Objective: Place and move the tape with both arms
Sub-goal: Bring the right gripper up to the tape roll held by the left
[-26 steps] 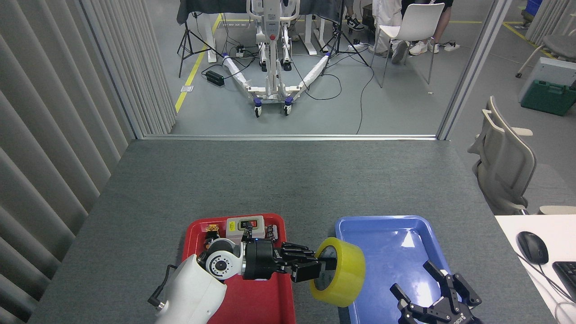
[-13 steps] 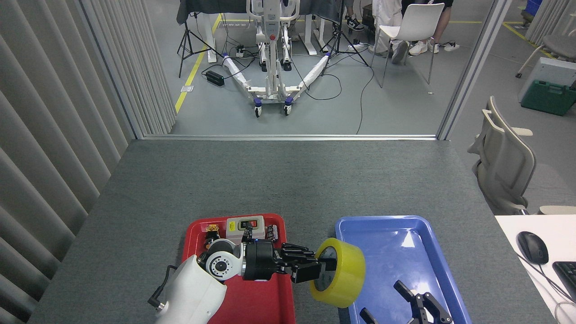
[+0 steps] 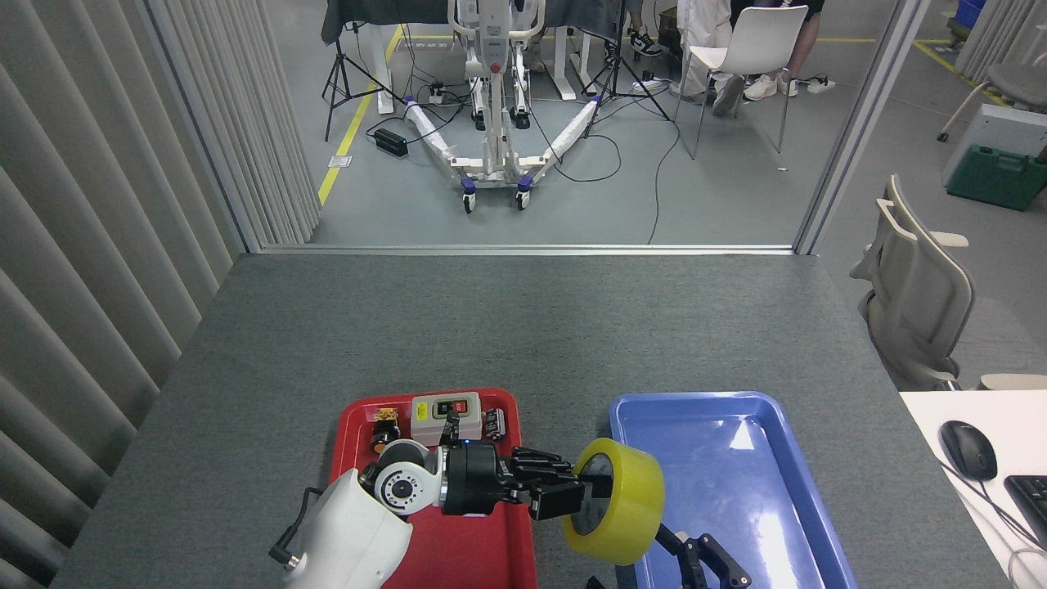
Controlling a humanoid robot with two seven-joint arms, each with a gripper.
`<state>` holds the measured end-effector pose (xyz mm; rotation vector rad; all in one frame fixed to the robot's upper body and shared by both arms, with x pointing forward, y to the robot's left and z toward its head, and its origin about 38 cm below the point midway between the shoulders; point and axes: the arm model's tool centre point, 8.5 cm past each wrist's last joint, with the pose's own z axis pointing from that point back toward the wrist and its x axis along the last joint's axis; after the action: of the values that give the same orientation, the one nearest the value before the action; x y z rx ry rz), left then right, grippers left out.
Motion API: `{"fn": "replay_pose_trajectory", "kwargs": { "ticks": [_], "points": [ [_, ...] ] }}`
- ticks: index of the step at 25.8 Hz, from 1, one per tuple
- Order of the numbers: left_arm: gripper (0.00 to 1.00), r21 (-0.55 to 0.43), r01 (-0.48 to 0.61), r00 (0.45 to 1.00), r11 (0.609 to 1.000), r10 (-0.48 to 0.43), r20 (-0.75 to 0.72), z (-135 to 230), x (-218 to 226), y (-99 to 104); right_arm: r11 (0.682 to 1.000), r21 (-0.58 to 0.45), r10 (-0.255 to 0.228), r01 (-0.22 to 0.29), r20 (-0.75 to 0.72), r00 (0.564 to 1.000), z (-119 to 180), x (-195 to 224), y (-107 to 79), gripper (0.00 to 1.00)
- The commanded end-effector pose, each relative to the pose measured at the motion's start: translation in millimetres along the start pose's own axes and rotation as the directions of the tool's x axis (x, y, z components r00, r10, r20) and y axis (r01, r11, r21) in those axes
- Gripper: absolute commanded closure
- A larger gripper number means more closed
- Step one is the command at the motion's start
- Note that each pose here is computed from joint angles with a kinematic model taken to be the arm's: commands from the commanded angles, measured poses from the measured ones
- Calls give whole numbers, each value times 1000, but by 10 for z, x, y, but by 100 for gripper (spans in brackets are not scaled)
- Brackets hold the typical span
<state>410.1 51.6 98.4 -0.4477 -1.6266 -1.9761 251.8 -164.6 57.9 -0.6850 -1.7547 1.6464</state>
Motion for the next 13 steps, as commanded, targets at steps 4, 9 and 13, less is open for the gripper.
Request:
{"fn": "replay_pose_trajectory", "kwargs": {
  "ticks": [4,9,13],
  "points": [
    [100,-6,-12,1000,1000,12,5,-33,11,-72,1000,-3,-4,4,12,1000,-65,80,5,27],
    [100,-31,-4,1000,1000,4,19,-107,75,-154,1000,-14,-12,12,11,1000,-94,102,-6,35],
    [100,-33,-5,1000,999,6,23,-119,91,-179,1000,-11,-9,9,12,1000,-88,97,-3,45]
  ]
}}
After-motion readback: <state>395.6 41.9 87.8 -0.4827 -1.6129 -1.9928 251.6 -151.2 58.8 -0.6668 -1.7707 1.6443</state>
